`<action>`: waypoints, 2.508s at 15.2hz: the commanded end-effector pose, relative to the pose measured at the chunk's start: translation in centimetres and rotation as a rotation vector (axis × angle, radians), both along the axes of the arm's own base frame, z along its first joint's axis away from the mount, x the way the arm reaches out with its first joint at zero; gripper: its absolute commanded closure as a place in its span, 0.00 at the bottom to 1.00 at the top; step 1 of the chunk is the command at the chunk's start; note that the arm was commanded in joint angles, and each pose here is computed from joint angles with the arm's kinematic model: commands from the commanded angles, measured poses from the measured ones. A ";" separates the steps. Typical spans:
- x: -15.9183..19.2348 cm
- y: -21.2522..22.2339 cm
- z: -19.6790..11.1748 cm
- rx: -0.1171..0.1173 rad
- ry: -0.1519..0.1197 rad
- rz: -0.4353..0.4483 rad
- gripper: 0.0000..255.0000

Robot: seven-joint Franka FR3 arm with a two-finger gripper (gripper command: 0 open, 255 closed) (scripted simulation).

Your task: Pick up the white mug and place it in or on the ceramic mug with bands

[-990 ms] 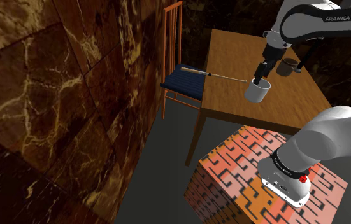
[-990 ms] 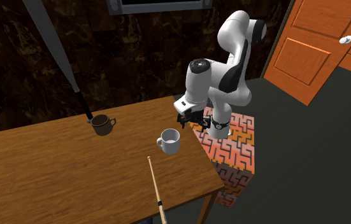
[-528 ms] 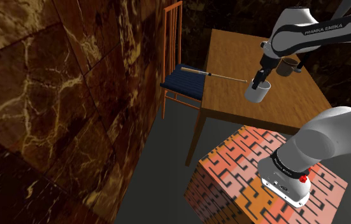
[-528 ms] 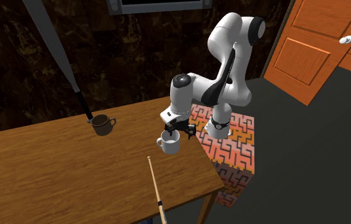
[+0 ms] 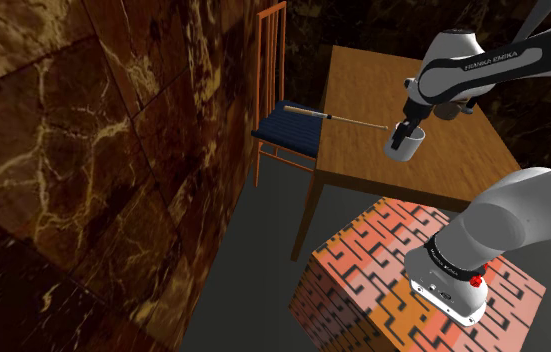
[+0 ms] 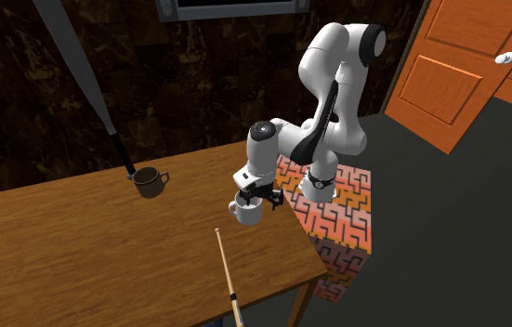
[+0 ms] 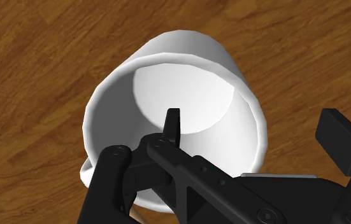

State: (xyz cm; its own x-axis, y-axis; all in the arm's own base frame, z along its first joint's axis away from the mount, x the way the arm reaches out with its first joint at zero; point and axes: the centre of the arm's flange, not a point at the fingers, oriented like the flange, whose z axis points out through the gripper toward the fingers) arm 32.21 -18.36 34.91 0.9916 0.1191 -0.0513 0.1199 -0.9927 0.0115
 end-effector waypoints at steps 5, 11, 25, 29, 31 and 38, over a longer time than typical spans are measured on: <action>0.0 0.1 -0.2 0.000 0.000 0.000 0.00; 0.0 0.1 -0.2 0.000 0.000 0.000 1.00; 0.0 0.1 4.5 0.000 0.000 0.000 1.00; 0.0 0.1 6.6 0.000 0.000 0.000 1.00; 0.0 0.1 7.7 0.000 0.000 0.000 1.00; 0.0 0.1 11.4 0.000 0.000 0.000 1.00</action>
State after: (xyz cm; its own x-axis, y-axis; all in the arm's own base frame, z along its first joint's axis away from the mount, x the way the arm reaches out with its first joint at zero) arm 32.24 -18.27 45.77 0.9916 0.1192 -0.0507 0.1199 -0.9927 0.0117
